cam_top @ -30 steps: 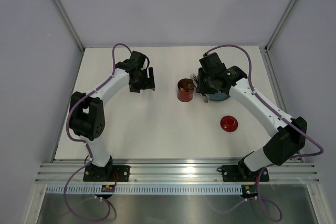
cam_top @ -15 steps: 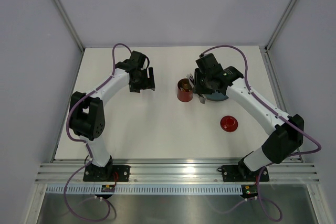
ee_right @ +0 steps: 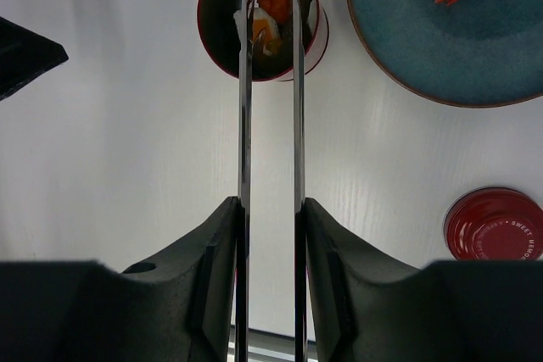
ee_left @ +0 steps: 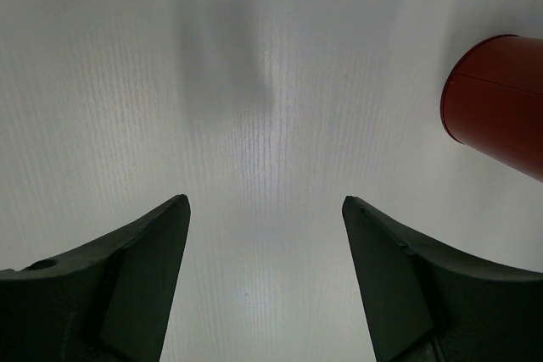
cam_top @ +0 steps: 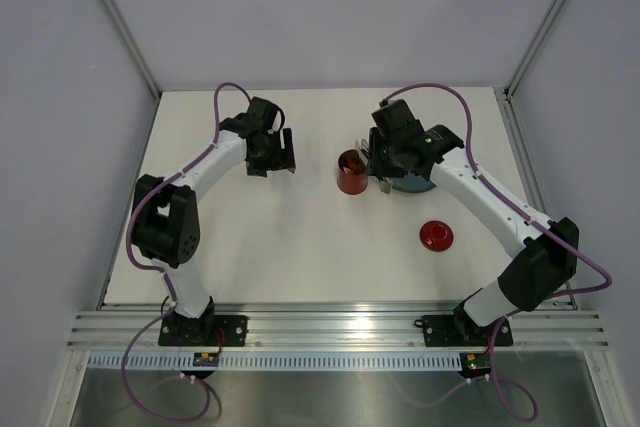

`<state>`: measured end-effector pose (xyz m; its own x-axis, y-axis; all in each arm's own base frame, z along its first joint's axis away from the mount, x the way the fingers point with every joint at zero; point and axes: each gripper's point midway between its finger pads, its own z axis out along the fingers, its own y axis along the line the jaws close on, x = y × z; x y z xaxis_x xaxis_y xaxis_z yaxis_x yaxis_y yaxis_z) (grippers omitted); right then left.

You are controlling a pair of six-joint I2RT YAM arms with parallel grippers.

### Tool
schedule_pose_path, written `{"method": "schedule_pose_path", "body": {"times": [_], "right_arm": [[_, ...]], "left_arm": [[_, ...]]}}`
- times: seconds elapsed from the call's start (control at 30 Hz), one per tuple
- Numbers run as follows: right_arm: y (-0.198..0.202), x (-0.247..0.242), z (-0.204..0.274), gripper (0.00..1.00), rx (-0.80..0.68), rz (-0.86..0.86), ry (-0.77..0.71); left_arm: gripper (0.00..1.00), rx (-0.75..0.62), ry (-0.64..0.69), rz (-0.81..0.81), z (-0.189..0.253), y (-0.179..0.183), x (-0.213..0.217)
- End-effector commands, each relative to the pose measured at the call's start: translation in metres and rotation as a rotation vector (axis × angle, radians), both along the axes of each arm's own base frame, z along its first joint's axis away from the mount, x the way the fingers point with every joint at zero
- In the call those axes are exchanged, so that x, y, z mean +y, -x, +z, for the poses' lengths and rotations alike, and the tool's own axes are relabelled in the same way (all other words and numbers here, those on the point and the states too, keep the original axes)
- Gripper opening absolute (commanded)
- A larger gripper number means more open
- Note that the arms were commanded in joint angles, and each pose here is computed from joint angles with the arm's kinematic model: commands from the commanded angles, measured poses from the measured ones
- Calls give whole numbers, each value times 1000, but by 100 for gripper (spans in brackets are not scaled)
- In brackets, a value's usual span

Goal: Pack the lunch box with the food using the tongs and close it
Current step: Place the fake food in the packing box, then pick up the fake food from the plate.

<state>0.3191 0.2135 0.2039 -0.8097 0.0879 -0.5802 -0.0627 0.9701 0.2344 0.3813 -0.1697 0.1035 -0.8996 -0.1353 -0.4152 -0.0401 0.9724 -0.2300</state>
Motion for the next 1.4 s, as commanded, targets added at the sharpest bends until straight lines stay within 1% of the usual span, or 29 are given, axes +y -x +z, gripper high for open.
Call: {"method": "schedule_pose_path", "body": {"times": [0.0, 0.07, 0.2, 0.33, 0.5, 0.63, 1.07, 1.37], "right_arm": [[-12, -5, 42, 41, -138, -51, -15], [-13, -11, 48, 40, -162, -74, -3], [-20, -33, 50, 41, -196, -159, 77], [-28, -50, 37, 41, -165, -204, 101], [-35, -78, 6, 41, -77, -280, 74], [-33, -90, -19, 42, -23, -307, 75], [-35, -86, -61, 44, 60, -296, 102], [-35, -90, -70, 44, 72, -315, 119]], "left_arm": [[77, -47, 14, 5, 14, -6, 1], [77, -47, 15, 4, 13, -6, 1], [77, -51, 17, 4, 15, -6, 1], [77, -51, 13, 2, 15, -5, 1], [77, -48, 11, 0, 14, -4, 2], [77, -51, 12, -1, 15, -4, 2], [77, -45, 11, -9, 13, -5, 1], [77, -45, 4, -14, 13, -4, 1]]}}
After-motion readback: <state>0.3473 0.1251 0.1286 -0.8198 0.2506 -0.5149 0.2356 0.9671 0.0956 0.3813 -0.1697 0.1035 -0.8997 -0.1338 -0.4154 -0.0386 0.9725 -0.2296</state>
